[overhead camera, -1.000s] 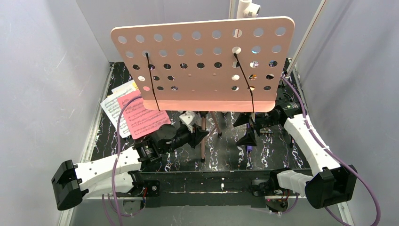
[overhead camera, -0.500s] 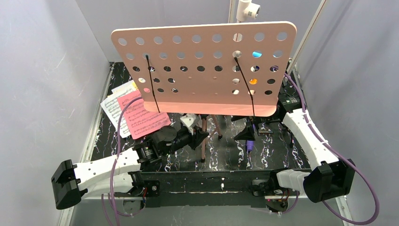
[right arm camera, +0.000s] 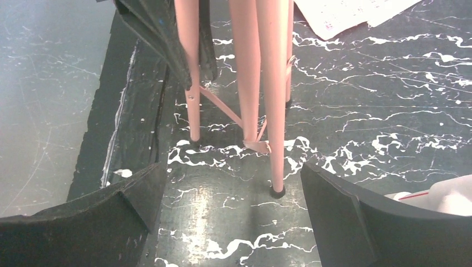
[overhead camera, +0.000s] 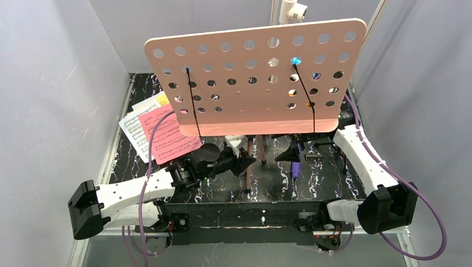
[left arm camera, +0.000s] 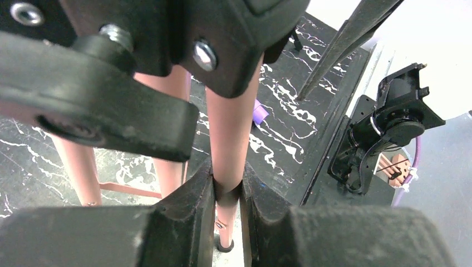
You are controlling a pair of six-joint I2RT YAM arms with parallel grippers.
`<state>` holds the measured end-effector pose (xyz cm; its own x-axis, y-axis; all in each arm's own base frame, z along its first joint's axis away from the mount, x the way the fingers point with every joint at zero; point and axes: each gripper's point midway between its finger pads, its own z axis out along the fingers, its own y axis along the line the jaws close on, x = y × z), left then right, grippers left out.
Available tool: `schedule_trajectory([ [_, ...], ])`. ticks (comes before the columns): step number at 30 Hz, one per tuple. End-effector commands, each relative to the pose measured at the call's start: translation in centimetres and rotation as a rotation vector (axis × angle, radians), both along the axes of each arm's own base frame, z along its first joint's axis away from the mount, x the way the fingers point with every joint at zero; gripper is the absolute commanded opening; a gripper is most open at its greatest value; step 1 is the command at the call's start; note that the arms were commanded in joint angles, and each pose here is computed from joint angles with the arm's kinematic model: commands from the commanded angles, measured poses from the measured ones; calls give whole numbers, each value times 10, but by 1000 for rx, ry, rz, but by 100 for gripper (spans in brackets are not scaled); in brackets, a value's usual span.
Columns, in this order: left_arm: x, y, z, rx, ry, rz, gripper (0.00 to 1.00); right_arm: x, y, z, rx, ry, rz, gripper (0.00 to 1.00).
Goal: Pack up the instrument practice props
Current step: Close the music stand at the center of the board.
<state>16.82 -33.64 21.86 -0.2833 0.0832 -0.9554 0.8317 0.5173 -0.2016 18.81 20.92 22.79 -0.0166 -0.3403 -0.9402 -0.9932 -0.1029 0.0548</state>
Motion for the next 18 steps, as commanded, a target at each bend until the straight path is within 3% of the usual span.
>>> schedule_trajectory([
  [1, -10, -23, 96, -272, -87, -82, 0, 8, 7, 12, 43, -47, 4, 100],
  [14, -23, -48, 98, -316, -55, -160, 0, 3, 15, 15, 112, 18, 22, 100],
  [18, -24, -61, 99, -327, -48, -172, 0, -6, 20, 11, 126, 55, 47, 85],
])
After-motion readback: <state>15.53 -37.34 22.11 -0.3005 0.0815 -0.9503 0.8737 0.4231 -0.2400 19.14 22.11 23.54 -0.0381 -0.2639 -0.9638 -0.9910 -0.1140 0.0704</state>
